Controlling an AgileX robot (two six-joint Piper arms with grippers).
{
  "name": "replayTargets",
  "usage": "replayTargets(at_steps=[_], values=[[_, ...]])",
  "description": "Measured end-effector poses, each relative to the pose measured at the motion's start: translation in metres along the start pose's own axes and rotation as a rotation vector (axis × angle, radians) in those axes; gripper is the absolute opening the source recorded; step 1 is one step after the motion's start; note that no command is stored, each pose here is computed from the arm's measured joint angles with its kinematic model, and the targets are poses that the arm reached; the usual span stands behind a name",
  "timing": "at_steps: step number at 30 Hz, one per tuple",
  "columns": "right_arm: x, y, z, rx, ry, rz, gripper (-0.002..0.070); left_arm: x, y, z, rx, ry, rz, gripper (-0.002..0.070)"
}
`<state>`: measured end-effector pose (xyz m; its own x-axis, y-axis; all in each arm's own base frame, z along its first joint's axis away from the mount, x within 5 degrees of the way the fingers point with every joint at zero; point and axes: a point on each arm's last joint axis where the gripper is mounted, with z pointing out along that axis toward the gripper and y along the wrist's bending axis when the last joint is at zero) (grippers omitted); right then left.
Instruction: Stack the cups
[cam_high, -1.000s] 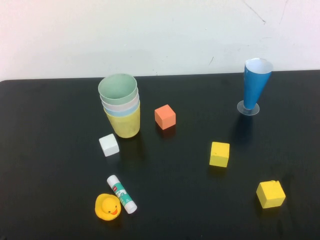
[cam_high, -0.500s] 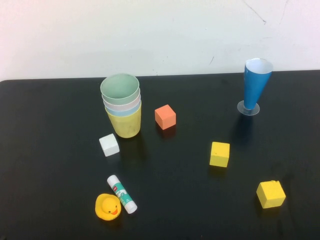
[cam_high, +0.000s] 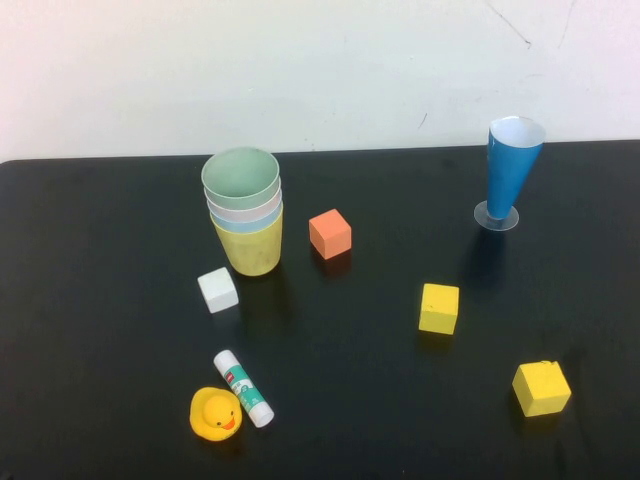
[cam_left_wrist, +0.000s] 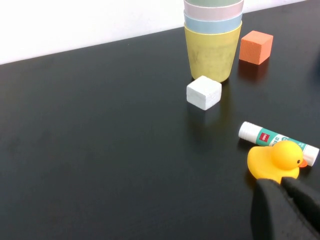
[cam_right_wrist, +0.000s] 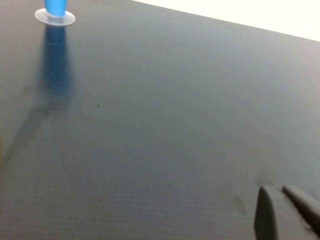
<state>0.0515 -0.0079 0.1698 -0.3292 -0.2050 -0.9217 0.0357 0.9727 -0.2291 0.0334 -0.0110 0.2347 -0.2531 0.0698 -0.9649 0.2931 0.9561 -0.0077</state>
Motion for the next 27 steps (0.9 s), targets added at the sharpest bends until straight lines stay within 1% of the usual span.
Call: replayTargets(at_steps=[5,8,12,14,17,24,27], values=[[0.0,0.0,0.0,0.0,0.0,0.0,-0.0001,0.0,0.0,0.0,0.0,-0.001,0.0,0.0001],[0.0,0.0,0.0,0.0,0.0,0.0,-0.0001,0.007,0.001,0.006,-0.012,-0.014,0.005,0.0001],[0.0,0.0,0.0,0.0,0.001,0.0,-0.0001,0.028,0.005,0.02,-0.093,-0.011,0.142,0.0],[0.0,0.0,0.0,0.0,0.001,0.0,-0.0001,0.038,0.007,0.025,-0.132,0.004,0.166,0.0],[0.0,0.0,0.0,0.0,0.001,0.0,-0.0001,0.052,0.01,0.031,-0.176,0.04,0.153,0.0],[0.0,0.0,0.0,0.0,0.002,-0.001,-0.0001,0.051,0.011,0.031,-0.214,0.026,0.1,-0.0001],[0.0,0.0,0.0,0.0,0.002,-0.001,-0.0001,0.051,0.013,0.03,-0.241,0.022,0.045,-0.0001]])
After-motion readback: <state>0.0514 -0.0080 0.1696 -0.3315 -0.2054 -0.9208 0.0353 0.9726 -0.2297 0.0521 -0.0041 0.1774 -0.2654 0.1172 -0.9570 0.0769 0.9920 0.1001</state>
